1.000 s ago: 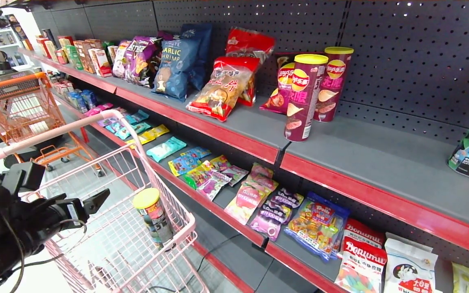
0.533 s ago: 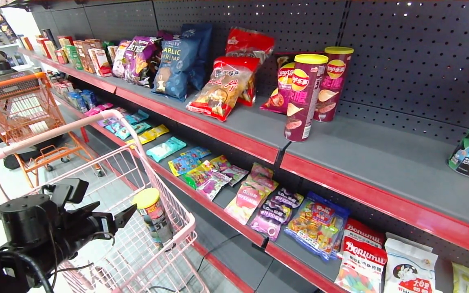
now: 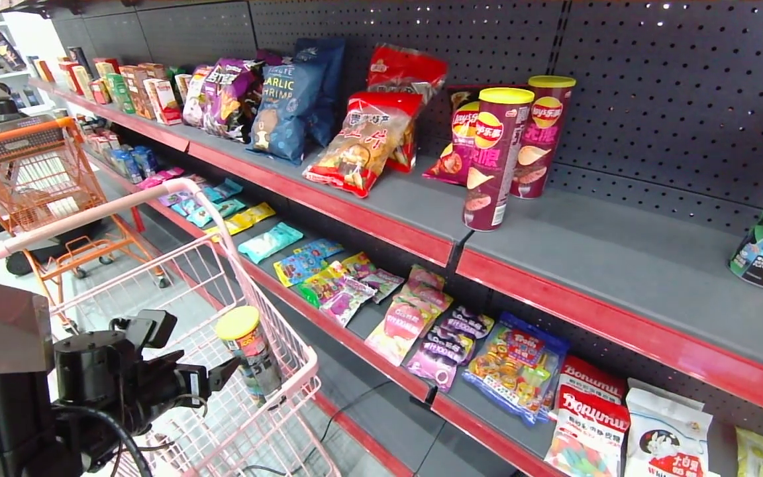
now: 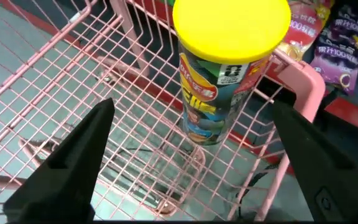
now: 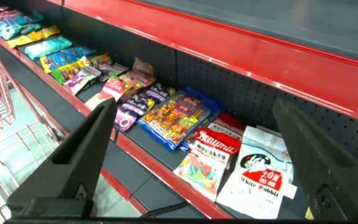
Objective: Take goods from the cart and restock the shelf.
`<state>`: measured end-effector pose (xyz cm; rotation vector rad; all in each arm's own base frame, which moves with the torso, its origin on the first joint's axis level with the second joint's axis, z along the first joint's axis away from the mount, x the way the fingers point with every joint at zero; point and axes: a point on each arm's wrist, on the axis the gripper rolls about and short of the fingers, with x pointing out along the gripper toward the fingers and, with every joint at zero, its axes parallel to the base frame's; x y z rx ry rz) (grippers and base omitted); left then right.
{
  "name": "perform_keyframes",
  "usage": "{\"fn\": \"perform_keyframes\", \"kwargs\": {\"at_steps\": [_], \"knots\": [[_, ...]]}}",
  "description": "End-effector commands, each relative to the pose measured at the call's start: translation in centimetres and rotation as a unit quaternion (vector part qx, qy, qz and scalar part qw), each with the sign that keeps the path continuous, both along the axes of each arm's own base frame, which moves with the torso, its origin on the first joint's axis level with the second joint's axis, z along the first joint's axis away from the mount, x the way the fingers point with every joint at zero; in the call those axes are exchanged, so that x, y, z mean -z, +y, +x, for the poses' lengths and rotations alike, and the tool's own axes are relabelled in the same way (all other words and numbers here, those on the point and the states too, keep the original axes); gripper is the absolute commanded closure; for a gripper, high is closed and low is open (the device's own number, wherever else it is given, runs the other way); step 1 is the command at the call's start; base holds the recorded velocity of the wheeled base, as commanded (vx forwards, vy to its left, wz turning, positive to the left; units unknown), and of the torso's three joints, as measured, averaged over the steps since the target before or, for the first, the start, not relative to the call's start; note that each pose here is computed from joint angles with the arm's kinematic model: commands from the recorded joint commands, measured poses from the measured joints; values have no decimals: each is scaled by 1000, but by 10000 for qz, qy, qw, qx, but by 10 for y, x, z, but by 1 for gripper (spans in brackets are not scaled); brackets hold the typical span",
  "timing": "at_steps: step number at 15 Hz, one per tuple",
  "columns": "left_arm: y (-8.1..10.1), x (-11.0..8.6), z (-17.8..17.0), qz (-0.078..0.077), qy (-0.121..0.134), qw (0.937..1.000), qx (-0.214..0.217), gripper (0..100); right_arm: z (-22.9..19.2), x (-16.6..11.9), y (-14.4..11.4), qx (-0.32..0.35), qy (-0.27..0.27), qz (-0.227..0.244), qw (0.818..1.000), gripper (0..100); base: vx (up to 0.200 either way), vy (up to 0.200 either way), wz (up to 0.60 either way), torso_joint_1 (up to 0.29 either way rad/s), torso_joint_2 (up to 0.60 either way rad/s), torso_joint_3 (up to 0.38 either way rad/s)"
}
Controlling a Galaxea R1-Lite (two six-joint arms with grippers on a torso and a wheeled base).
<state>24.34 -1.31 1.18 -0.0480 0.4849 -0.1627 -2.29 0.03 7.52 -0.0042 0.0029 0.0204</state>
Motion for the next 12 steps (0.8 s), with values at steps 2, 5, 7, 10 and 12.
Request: {"fn": "perform_keyframes", "kwargs": {"at_steps": [2, 5, 7, 10, 12], "knots": [[-1, 11, 9, -15, 97, 9999, 20, 0, 0, 0, 0, 2, 8, -2, 10000, 0, 0, 0, 0, 0, 0, 0], [1, 13, 18, -73, -9, 9999, 85, 0, 0, 0, 0, 2, 0, -2, 10000, 0, 0, 0, 0, 0, 0, 0], [1, 17, 27, -99, -62, 9999, 126, 0, 0, 0, 0, -5, 8, -2, 10000, 0, 0, 0, 0, 0, 0, 0], [0, 22, 34, -134, -76, 9997, 194, 0, 0, 0, 0, -5, 8, -9, 10000, 0, 0, 0, 0, 0, 0, 0], [0, 25, 41, -143, -140, 9992, 345, 0, 0, 0, 0, -5, 0, -9, 10000, 0, 0, 0, 0, 0, 0, 0]]}}
